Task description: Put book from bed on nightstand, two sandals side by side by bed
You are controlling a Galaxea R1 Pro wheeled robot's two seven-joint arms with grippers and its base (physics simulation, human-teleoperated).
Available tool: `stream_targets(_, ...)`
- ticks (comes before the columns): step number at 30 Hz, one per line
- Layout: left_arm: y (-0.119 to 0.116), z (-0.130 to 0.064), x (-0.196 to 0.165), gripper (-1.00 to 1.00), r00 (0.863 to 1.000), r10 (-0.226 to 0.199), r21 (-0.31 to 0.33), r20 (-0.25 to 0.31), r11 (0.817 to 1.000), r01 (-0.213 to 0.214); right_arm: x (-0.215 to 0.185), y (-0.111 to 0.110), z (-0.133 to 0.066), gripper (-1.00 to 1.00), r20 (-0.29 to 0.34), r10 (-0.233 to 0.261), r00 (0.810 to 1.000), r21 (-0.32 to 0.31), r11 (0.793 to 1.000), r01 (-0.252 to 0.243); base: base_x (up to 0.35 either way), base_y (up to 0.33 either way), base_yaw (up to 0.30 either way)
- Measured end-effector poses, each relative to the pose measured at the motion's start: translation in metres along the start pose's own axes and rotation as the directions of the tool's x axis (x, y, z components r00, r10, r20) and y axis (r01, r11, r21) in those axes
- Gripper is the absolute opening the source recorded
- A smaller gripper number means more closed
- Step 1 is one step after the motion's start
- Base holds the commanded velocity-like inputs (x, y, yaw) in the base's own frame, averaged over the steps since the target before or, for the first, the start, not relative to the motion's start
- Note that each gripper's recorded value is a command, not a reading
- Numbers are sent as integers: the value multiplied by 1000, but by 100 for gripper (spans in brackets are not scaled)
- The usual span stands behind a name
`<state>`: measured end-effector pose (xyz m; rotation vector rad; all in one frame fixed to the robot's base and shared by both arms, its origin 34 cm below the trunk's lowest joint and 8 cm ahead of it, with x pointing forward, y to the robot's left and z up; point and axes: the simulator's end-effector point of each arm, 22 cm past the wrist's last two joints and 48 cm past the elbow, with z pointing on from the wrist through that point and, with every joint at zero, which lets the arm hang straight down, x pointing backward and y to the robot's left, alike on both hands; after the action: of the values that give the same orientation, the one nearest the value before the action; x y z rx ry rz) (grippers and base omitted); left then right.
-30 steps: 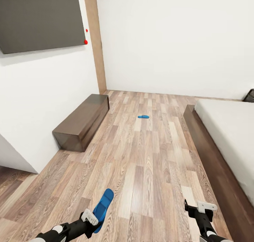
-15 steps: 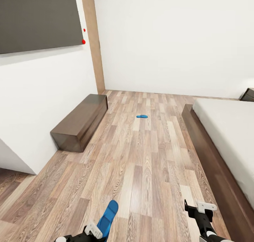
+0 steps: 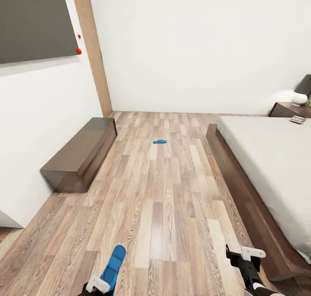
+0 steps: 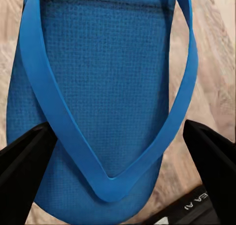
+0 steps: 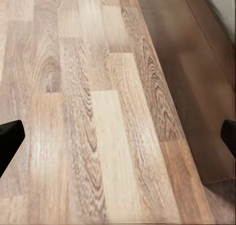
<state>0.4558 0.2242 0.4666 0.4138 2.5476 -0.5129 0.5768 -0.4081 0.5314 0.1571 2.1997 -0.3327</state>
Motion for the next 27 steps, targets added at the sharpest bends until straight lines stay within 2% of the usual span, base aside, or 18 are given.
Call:
stream_targets(3,32,-5,-3,-100,999,-44,-123,26,991,46,0,0,0,100,0,0,1000,0,1000,0,0,0,-267)
stream_targets(6,48,-12,-2,-100,999,-42,-160,27,986,45,0,0,0,100,0,0,1000,0,1000,0,0,0,-129)
stream_targets(12,55,-15,-1,-100,999,-31,-170,29,985,35,0,0,0,100,-1,1,1000,-1,1000,-1,0,0,-18)
stream_targets(27,35,-5,-5,-100,999,-36,-144,36,989,41,1,0,0,100,-2,0,1000,0,1000,0,0,0,0)
